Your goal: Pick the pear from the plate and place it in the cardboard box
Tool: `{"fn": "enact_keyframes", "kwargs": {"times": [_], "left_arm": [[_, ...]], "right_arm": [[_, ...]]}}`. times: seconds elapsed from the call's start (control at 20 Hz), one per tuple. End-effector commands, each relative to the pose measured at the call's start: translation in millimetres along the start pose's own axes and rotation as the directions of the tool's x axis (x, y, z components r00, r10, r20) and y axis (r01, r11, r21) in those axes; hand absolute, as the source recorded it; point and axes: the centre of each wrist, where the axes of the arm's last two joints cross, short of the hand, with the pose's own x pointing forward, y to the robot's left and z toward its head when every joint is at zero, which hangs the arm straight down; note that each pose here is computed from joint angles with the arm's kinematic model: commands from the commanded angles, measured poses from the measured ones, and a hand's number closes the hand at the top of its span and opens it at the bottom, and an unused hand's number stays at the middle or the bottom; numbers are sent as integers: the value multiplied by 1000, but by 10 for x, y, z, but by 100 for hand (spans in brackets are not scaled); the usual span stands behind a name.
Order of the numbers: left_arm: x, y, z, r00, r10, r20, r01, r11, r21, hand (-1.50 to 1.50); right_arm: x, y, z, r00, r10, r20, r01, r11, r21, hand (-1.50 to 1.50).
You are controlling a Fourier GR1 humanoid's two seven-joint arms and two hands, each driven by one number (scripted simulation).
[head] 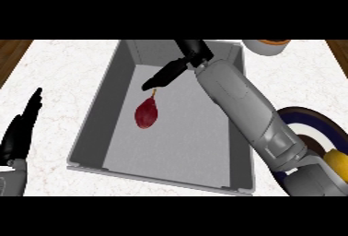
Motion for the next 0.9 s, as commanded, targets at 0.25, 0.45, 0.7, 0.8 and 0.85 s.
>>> {"fn": "enact_keyframes", "kwargs": {"times": [0.25, 0.45, 0.7, 0.8, 0.85], "left_arm": [[9, 30, -1, 1000, -3, 3, 3, 1000, -13, 0], [107, 3, -40, 1000, -14, 22, 14, 1000, 1, 0], [151, 76, -19, 1000, 3, 30, -3, 1000, -6, 0], [54, -129, 22, 999, 7, 46, -7, 1000, -19, 0], [106, -32, -53, 999, -11, 37, 12, 1000, -15, 0]], "right_arm": [[-211, -1227, 394, 999, -29, -43, 24, 993, -118, -150], [-382, -1729, 828, 999, -1, -54, -7, 991, -133, -150], [-261, -2280, 1168, 998, 31, -58, -37, 994, -107, -150], [-355, -2250, 1229, 994, 62, -86, -66, 996, -52, -150], [-287, -2252, 1150, 994, 76, -76, -79, 996, -36, -150]]}}
